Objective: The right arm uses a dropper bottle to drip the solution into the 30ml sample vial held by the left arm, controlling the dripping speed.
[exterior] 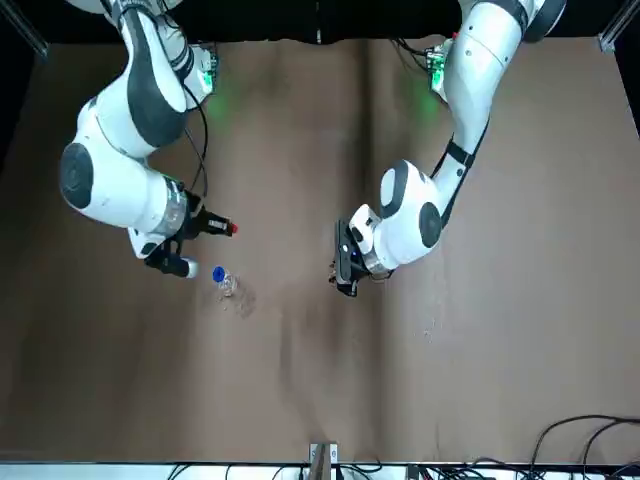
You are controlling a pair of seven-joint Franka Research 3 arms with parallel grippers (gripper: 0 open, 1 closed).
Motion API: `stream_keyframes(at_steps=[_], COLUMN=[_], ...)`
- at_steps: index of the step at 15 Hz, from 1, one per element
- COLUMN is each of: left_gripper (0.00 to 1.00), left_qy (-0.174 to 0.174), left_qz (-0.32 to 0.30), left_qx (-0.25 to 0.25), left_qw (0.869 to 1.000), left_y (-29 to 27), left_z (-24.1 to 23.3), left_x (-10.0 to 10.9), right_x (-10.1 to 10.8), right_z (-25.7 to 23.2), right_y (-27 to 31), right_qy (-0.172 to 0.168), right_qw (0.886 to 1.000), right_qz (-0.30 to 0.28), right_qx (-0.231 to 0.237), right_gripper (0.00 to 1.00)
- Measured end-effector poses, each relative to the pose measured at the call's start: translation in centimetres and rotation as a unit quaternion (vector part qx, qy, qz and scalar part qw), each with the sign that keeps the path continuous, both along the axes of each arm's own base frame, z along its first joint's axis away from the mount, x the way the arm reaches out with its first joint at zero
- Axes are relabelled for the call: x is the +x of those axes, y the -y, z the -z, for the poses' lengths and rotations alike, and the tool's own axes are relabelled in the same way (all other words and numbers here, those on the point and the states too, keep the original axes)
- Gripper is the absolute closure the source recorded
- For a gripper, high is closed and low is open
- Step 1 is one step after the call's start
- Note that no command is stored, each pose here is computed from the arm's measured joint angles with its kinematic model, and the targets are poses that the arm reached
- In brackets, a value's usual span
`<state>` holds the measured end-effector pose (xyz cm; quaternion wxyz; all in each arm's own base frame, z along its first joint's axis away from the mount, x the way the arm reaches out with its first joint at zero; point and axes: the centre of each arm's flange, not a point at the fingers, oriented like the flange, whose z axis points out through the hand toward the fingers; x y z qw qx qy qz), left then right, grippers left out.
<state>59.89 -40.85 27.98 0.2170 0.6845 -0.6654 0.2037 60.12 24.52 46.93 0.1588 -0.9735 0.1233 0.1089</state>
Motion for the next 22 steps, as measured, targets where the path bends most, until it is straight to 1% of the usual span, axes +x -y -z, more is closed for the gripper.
stream_keyframes(at_steps=[4,10,13,16,22], left_gripper=[0.69,0.69,0.69,0.69,0.69], left_qy=[0.010,0.028,0.020,0.018,0.018], left_qz=[-0.020,-0.026,-0.042,-0.044,-0.045], left_qx=[-0.004,-0.007,-0.008,-0.007,-0.007], left_qw=[1.000,0.999,0.999,0.999,0.999], left_y=[1.8,4.1,4.4,4.5,4.4], left_z=[0.3,1.3,1.6,1.6,1.6], left_x=[-0.8,-2.1,-2.3,-2.3,-2.3], right_x=[-1.1,-1.0,-1.2,-1.7,-1.3], right_z=[-0.3,-1.8,-2.4,-2.2,0.4], right_y=[-3.1,-5.4,-7.2,-9.1,-11.3], right_qy=[-0.007,0.021,0.042,0.051,0.069], right_qw=[1.000,0.998,0.997,0.996,0.994], right_qz=[0.009,0.029,0.044,0.049,0.055], right_qx=[0.014,0.045,0.056,0.059,0.059], right_gripper=[0.88,0.89,0.89,0.89,0.89])
